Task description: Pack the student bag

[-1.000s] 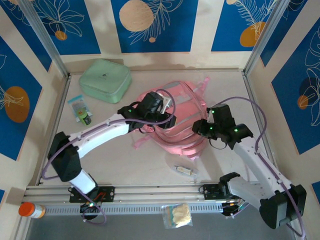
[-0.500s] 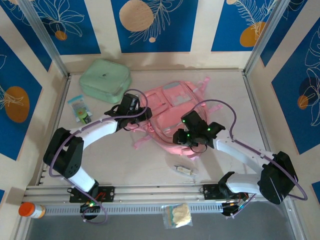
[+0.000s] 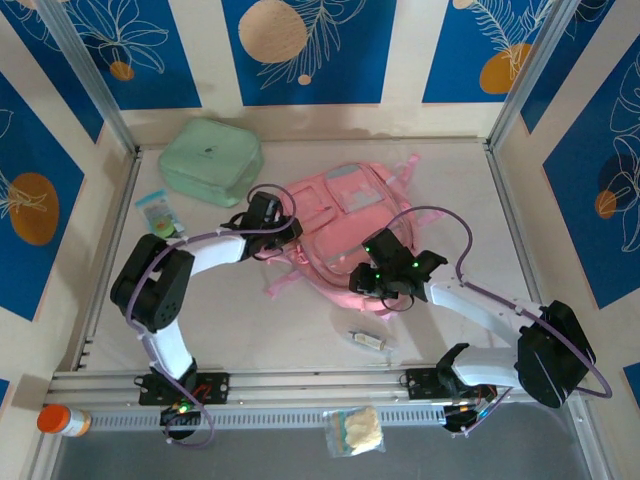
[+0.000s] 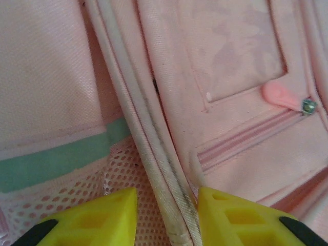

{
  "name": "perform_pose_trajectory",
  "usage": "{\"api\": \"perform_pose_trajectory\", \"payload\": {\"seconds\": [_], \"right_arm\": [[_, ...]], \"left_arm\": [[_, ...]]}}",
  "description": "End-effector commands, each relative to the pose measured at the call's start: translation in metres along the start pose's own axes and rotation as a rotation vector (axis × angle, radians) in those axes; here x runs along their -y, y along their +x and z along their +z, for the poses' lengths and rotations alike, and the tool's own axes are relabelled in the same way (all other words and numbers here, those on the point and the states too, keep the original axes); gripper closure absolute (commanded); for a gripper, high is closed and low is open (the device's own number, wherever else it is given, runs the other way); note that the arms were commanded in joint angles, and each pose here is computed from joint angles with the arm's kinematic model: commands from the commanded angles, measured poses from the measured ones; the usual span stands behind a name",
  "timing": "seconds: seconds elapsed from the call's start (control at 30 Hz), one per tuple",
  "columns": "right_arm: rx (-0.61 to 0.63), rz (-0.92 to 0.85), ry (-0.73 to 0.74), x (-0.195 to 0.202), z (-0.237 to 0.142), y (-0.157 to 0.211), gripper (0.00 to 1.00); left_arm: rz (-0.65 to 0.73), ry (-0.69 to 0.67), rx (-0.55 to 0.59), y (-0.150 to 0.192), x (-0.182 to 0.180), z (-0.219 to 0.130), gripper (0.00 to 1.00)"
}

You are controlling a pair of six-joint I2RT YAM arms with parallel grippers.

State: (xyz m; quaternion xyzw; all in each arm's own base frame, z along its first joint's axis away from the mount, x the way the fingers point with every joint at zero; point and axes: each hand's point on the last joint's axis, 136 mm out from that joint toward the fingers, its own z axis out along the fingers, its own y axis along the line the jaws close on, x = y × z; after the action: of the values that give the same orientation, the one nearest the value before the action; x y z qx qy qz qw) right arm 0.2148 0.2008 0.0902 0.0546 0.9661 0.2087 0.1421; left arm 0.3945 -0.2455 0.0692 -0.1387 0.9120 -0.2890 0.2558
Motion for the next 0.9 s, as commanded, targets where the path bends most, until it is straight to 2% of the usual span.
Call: {"api": "perform_pose_trajectory", "payload": {"seconds": [0.0,0.13,0.23,0.43,0.63,0.87], "right_arm": [[0.013,0.030,0.024,0.012,0.000,0.000,0.67],[0.011,0.043,0.019,0.015,0.001,0.000,0.67],[0.011,0.050,0.022,0.017,0.004,-0.001,0.67],[0.016,0.055,0.023,0.018,0.004,-0.004,0.67],[0.001,0.120,0.069,0.040,0.009,-0.003,0.67],[0.053,0.130,0.052,0.059,0.019,-0.035,0.66]], "left_arm": [[-0.027,0.038,0.008,-0.007,0.008,0.007,0.69],[-0.021,0.063,-0.018,-0.004,0.015,0.016,0.59],[-0.020,0.077,-0.019,0.000,0.023,0.020,0.59],[-0.031,0.105,-0.007,0.005,0.034,0.028,0.82],[-0.039,0.156,0.009,0.000,0.050,0.018,1.00],[-0.052,0.191,-0.004,0.017,0.061,0.000,1.00]]}}
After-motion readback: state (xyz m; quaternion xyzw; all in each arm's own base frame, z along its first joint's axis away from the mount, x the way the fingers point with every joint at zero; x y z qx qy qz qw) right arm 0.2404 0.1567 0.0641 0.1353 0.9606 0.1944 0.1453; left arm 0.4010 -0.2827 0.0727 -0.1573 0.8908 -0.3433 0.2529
